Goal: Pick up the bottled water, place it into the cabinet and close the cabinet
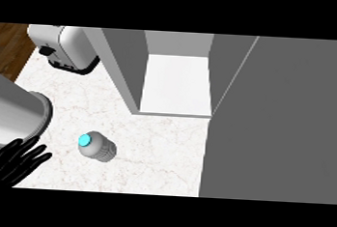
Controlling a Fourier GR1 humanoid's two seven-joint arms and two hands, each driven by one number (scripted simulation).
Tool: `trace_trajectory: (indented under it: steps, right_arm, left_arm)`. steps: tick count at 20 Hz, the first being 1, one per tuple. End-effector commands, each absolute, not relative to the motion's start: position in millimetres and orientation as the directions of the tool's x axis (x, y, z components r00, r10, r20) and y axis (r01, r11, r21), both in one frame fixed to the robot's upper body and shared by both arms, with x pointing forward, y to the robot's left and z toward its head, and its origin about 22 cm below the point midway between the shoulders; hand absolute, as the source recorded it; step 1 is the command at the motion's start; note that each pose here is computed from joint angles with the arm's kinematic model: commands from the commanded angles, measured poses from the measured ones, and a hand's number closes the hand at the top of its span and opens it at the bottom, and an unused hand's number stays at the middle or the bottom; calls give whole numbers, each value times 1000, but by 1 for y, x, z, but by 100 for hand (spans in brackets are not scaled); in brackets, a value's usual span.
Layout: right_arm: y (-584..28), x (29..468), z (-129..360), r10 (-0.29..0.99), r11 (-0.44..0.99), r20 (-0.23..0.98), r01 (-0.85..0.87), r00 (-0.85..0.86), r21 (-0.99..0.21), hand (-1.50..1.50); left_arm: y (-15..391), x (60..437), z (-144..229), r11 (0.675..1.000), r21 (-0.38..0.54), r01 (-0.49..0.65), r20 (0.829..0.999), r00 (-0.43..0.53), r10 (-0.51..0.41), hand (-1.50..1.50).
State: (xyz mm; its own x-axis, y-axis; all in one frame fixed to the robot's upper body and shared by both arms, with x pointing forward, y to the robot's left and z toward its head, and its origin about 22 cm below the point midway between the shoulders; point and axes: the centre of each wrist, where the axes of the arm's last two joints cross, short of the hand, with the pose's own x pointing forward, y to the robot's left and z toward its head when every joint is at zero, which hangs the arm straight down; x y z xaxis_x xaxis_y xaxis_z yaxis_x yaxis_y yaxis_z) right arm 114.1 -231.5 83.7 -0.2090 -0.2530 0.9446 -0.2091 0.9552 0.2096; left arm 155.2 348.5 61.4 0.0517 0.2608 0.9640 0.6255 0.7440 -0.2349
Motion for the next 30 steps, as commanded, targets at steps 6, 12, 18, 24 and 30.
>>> trace_trajectory:
  steps: [6,12,18,24,30]
  right_arm:
    - [-233,110,64,-255,955,940,-208,-224,210,-150]
    - [-247,106,77,-234,957,948,-221,-217,186,-150]
    - [-231,102,64,-260,952,940,-221,-219,211,-150]
    - [-233,108,77,-258,952,937,-224,-234,206,-150]
    - [-234,93,71,-248,952,943,-237,-224,194,-150]
  left_arm:
    - [379,170,44,806,-223,548,968,24,252,-150]
    - [381,195,12,802,-190,566,976,18,219,-150]
    - [373,232,3,823,-147,549,985,10,170,-150]
    - [360,252,-21,813,-128,568,990,24,139,-150]
    - [367,250,-67,833,-167,528,986,96,136,-150]
